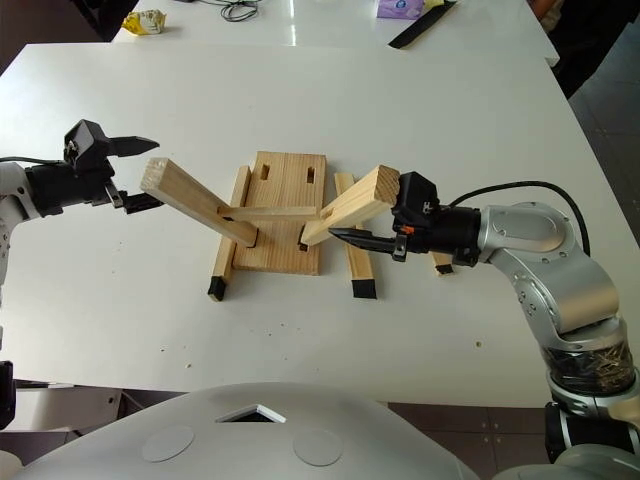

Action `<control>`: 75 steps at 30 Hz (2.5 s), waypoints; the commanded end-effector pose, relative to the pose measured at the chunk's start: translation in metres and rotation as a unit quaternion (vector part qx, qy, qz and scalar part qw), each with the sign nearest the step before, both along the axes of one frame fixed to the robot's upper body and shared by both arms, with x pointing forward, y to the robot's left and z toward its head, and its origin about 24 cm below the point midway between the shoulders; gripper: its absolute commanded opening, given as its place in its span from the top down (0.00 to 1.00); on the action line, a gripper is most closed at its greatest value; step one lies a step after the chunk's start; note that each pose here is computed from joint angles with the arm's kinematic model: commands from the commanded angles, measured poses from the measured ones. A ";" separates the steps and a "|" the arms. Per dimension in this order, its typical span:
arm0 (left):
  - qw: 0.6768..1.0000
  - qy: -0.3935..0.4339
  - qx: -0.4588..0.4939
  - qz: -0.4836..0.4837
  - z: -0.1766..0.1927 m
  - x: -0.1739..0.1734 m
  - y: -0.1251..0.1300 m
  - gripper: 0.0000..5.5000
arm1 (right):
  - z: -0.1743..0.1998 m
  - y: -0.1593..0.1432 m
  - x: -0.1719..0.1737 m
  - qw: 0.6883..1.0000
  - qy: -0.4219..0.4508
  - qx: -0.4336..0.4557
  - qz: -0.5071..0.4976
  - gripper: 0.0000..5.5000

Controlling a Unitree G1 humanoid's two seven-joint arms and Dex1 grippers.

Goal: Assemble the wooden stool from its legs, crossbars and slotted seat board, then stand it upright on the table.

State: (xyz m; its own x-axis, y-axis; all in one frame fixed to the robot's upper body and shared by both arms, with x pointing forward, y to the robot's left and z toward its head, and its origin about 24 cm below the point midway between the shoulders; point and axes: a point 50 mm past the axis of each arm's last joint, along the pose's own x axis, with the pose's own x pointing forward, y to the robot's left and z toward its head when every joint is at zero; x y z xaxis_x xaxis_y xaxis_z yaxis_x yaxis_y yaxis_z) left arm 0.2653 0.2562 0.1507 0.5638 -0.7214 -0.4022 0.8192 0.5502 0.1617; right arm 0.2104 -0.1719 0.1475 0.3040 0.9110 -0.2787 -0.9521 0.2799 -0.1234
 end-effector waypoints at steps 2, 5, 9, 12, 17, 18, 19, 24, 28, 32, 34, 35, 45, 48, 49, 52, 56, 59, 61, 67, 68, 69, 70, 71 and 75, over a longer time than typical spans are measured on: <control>1.000 0.000 0.005 -0.020 0.005 0.000 -0.005 0.10 | -0.003 0.000 0.001 1.000 -0.012 -0.014 0.005 0.63; 1.000 0.001 0.003 -0.024 0.006 -0.001 -0.007 0.10 | -0.006 -0.001 0.000 1.000 -0.011 -0.024 0.010 0.63; 1.000 0.001 0.000 -0.025 0.007 -0.001 -0.009 0.10 | -0.008 -0.001 -0.002 0.999 -0.003 -0.032 0.022 0.63; 1.000 0.001 -0.002 -0.024 0.007 -0.002 -0.011 0.10 | -0.008 -0.001 -0.004 0.999 0.005 -0.038 0.030 0.63; 1.000 -0.002 -0.007 -0.016 0.006 -0.004 -0.012 0.10 | -0.005 -0.003 -0.005 0.998 0.017 -0.041 0.040 0.63; 1.000 -0.002 -0.008 -0.015 0.006 -0.005 -0.013 0.10 | -0.004 -0.003 -0.006 0.998 0.019 -0.042 0.042 0.63; 1.000 -0.002 -0.009 -0.014 0.006 -0.006 -0.013 0.10 | -0.004 -0.003 -0.006 0.998 0.022 -0.043 0.044 0.63; 1.000 -0.001 -0.019 -0.018 0.005 -0.012 -0.019 0.10 | -0.005 -0.004 -0.004 0.997 0.033 -0.052 0.050 0.63; 0.999 -0.001 -0.028 -0.026 0.008 -0.016 -0.025 0.10 | -0.003 -0.006 0.000 0.996 0.034 -0.064 0.053 0.63; 0.998 -0.007 -0.048 -0.035 0.018 -0.019 -0.034 0.10 | -0.001 -0.004 0.004 0.993 0.036 -0.080 0.073 0.63; 0.997 -0.011 -0.060 -0.041 0.023 -0.019 -0.039 0.10 | -0.001 -0.001 0.006 0.992 0.036 -0.088 0.088 0.63; 0.997 -0.012 -0.065 -0.042 0.025 -0.019 -0.042 0.10 | -0.001 0.001 0.007 0.991 0.037 -0.091 0.093 0.63; 0.996 -0.010 -0.077 -0.045 0.026 -0.019 -0.053 0.10 | -0.005 0.011 0.023 0.988 0.057 -0.092 0.112 0.63; 0.995 -0.011 -0.083 -0.046 0.027 -0.019 -0.056 0.10 | -0.008 0.011 0.024 0.986 0.060 -0.101 0.116 0.63; 0.995 -0.013 -0.085 -0.043 0.028 -0.018 -0.057 0.10 | -0.009 0.012 0.024 0.985 0.060 -0.105 0.120 0.63; 0.995 -0.024 -0.092 -0.026 0.033 -0.013 -0.062 0.10 | -0.015 0.017 0.026 0.982 0.057 -0.125 0.130 0.63; 0.994 -0.036 -0.101 -0.013 0.038 -0.008 -0.068 0.10 | -0.025 0.020 0.028 0.978 0.059 -0.151 0.134 0.63; 0.993 -0.043 -0.107 -0.007 0.042 -0.005 -0.072 0.10 | -0.033 0.018 0.028 0.973 0.066 -0.176 0.135 0.63; 0.993 -0.047 -0.108 0.001 0.043 -0.004 -0.072 0.10 | -0.038 0.016 0.031 0.971 0.074 -0.188 0.131 0.63; 0.992 -0.068 -0.106 0.008 0.055 0.004 -0.067 0.10 | -0.046 0.008 0.034 0.967 0.097 -0.202 0.118 0.63; 0.991 -0.070 -0.115 0.005 0.061 0.006 -0.066 0.10 | -0.046 0.008 0.034 0.967 0.098 -0.202 0.118 0.63; 0.989 -0.072 -0.130 -0.003 0.070 0.008 -0.066 0.10 | -0.047 0.008 0.034 0.967 0.099 -0.202 0.117 0.63; 0.987 -0.073 -0.145 -0.019 0.078 0.009 -0.068 0.10 | -0.046 0.008 0.033 0.968 0.100 -0.200 0.117 0.63; 0.984 -0.074 -0.156 -0.038 0.085 0.009 -0.070 0.10 | -0.047 0.008 0.033 0.968 0.101 -0.197 0.116 0.63; 0.982 -0.076 -0.137 -0.104 0.097 0.016 -0.083 0.10 | -0.050 0.012 0.031 0.970 0.103 -0.189 0.111 0.63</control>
State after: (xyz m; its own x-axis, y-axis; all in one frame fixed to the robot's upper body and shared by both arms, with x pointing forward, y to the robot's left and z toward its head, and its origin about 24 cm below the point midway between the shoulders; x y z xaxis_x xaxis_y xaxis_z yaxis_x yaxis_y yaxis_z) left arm 0.2765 0.1788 0.2449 0.4727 -0.8799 -0.0489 0.8765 0.4638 0.1291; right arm 0.2485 -0.1499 0.1251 0.0310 0.8261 -0.5627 -0.9965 -0.0182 -0.0816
